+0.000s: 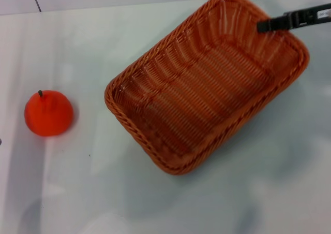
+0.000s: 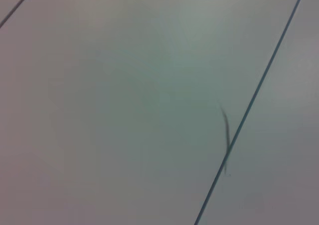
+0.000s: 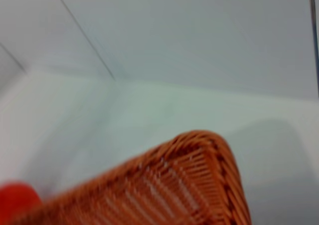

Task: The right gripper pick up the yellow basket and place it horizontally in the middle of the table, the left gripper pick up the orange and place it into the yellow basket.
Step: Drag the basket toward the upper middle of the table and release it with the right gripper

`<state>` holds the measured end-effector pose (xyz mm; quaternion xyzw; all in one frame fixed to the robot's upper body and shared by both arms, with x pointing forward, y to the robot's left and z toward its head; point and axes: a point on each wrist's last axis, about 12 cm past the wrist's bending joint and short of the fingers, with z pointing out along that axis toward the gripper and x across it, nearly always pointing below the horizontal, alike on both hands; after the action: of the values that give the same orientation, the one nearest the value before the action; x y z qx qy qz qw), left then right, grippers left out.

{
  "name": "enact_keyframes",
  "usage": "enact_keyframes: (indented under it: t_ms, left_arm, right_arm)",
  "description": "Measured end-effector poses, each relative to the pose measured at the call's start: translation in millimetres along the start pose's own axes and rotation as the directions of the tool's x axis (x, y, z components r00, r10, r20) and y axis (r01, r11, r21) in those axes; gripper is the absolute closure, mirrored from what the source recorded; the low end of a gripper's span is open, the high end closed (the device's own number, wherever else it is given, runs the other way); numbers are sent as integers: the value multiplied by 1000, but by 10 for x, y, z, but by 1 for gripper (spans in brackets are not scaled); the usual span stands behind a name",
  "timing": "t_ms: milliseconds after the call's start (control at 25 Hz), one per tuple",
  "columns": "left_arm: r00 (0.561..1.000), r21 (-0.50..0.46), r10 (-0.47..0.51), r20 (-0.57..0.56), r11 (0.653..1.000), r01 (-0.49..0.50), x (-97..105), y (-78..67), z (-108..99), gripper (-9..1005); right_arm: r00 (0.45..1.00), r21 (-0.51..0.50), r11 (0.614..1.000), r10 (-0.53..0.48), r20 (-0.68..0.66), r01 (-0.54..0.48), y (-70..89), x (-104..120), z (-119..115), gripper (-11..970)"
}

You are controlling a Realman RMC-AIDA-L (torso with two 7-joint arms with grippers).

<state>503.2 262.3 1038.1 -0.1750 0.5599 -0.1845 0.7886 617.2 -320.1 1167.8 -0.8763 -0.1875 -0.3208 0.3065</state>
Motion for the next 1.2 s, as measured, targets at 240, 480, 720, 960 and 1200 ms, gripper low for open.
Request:
enact_keyframes:
  t_ms: [240,480,720,960,1200]
  left_arm:
    - [1000,2,-1,3,1000,1,-2,-6,27,74]
    - [1000,3,-2,-6,1000,2,10,-14,46,73]
    - [1000,10,-3,-5,1000,3,10,-28,75,74]
    - [1000,21,-5,-12,1000,5,25,-57,118,74]
    - [1000,19,-4,-21,1000,5,35,-57,127,73]
  right_arm:
    - [983,82,994,84,-161,-72,20,-38,-158,764]
    - [939,143,976,199,-280,-164,79,-97,-167,764]
    - [869,209,945,315,-382,-251,143,-233,-2,764]
    - [798,238,908,418,-435,-346,122,-411,310,765]
    - [720,258,856,516,-464,-448,63,-583,584,765]
